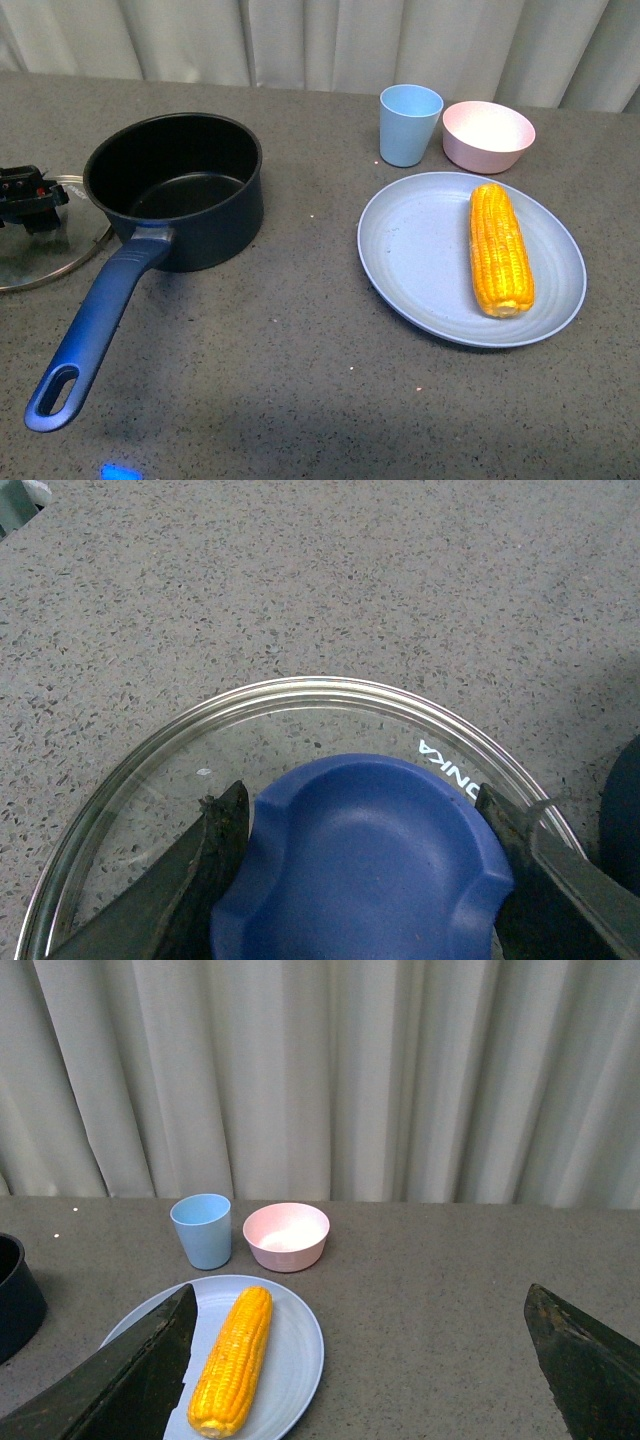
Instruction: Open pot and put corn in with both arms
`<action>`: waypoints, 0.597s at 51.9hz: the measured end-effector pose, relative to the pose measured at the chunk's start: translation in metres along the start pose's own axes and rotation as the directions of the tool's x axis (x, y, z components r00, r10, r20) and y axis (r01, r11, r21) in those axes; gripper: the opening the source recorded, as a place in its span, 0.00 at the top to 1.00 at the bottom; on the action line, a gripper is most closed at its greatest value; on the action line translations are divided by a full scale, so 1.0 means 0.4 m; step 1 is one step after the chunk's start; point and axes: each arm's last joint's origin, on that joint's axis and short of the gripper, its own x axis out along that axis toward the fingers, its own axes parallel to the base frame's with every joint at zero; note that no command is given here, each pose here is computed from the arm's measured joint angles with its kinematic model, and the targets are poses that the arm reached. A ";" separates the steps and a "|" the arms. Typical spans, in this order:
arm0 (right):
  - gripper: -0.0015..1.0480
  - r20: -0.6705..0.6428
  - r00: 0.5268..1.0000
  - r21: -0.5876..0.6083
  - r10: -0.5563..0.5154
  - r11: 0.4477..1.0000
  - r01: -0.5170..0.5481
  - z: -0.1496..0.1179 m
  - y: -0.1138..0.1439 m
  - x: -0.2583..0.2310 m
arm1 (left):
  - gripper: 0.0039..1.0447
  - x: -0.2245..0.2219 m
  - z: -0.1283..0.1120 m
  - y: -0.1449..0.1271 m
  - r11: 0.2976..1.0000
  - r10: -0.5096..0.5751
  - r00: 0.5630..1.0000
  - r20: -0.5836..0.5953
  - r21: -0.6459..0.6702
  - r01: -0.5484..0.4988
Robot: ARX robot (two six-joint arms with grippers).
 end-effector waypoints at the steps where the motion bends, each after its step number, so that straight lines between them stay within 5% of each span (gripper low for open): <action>1: 0.09 0.000 1.000 0.000 0.000 1.000 0.000 0.000 0.000 0.000 | 0.42 0.001 -0.002 0.000 1.000 0.000 1.000 -0.004 0.004 0.000; 12: 0.09 0.000 1.000 0.000 0.000 1.000 0.000 0.000 0.000 0.000 | 0.42 0.005 0.000 0.001 1.000 0.000 1.000 -0.012 0.006 0.000; 25: 0.09 0.000 1.000 0.000 0.000 1.000 0.000 0.000 0.000 0.000 | 0.05 -0.027 0.058 -0.002 1.000 0.010 1.000 0.027 0.007 -0.010; 31: 0.09 0.000 1.000 0.000 0.000 1.000 0.000 0.000 0.000 0.000 | 0.06 -0.088 0.115 -0.006 1.000 0.010 0.999 0.050 0.008 -0.010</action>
